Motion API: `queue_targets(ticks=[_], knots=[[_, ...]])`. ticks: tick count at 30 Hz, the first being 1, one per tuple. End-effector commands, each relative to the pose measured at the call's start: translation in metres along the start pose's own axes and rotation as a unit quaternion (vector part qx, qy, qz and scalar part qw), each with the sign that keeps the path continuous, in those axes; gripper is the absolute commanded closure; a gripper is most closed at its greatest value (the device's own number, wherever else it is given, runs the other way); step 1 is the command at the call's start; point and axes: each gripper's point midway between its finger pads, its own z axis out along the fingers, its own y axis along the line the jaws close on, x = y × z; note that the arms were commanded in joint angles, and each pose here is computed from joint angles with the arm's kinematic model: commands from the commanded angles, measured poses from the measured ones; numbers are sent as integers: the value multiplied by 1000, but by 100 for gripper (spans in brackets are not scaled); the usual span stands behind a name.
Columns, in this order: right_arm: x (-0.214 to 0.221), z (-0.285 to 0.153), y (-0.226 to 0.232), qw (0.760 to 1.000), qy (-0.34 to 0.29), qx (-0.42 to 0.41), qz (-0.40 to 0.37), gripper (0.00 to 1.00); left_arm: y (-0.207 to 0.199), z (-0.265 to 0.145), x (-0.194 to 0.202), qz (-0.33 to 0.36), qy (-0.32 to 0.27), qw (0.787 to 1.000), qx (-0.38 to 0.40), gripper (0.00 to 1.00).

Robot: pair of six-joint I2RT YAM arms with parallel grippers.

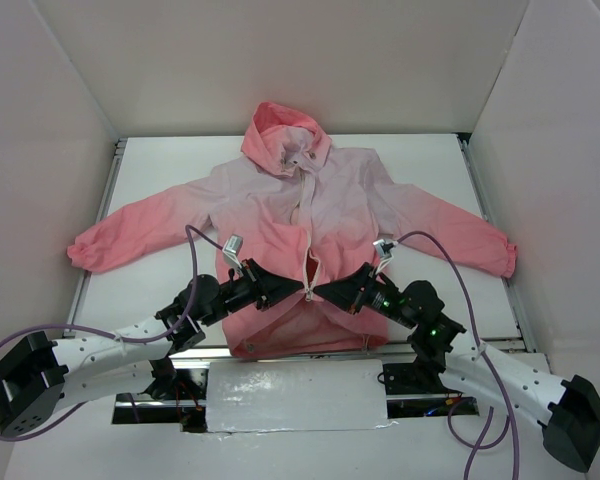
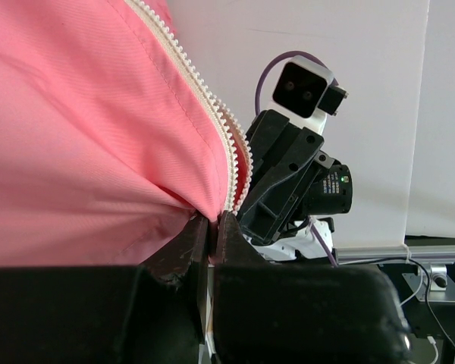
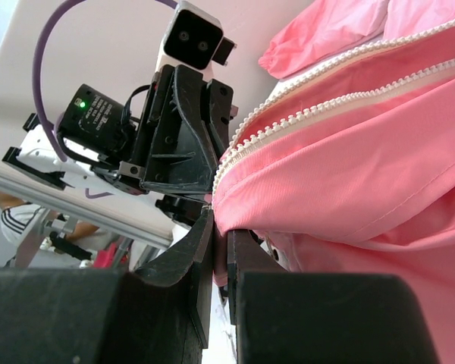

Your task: Zip up the jacket

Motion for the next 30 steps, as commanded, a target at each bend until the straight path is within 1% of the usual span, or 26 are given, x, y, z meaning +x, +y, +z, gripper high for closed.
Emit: queue_targets(ticks=[1, 6, 10, 15, 18, 20, 21, 23, 24, 25, 28, 30], knots=[[-24, 6, 27, 999, -29, -32, -21, 100, -26, -3, 0, 5, 4, 999, 50, 100], [-22, 9, 23, 999, -21, -22, -18, 100, -27, -3, 1, 6, 7, 999, 53, 100], [-21, 12, 21, 1000, -14, -18, -17, 100, -32, -1, 6, 14, 22, 998, 62, 100], [-30, 14, 22, 1000, -10, -16, -15, 100, -31, -1, 11, 24, 35, 997, 62, 100], [-36, 15, 19, 1000, -7, -8, -7, 100, -30, -1, 11, 43, 40, 997, 52, 100], [-31, 17, 7, 1000, 17, 18, 4, 100, -31, -3, 15, 65, 51, 995, 56, 100], [-38, 19, 8, 1000, 14, 26, 1, 100, -34, -4, 16, 74, 55, 994, 58, 100], [-34, 20, -4, 998, 31, 56, 11, 100, -34, -6, 20, 100, 66, 991, 61, 100], [-38, 22, -2, 998, 33, 58, 9, 100, -37, -7, 22, 111, 75, 989, 64, 100], [-37, 24, -9, 997, 41, 71, 8, 100, -31, -7, 25, 125, 84, 987, 54, 100], [-27, 27, -10, 994, 80, 68, 3, 100, -29, -13, 28, 126, 89, 986, 61, 100], [-17, 26, -3, 993, 106, 41, 3, 100, -28, -17, 30, 128, 94, 985, 70, 100]])
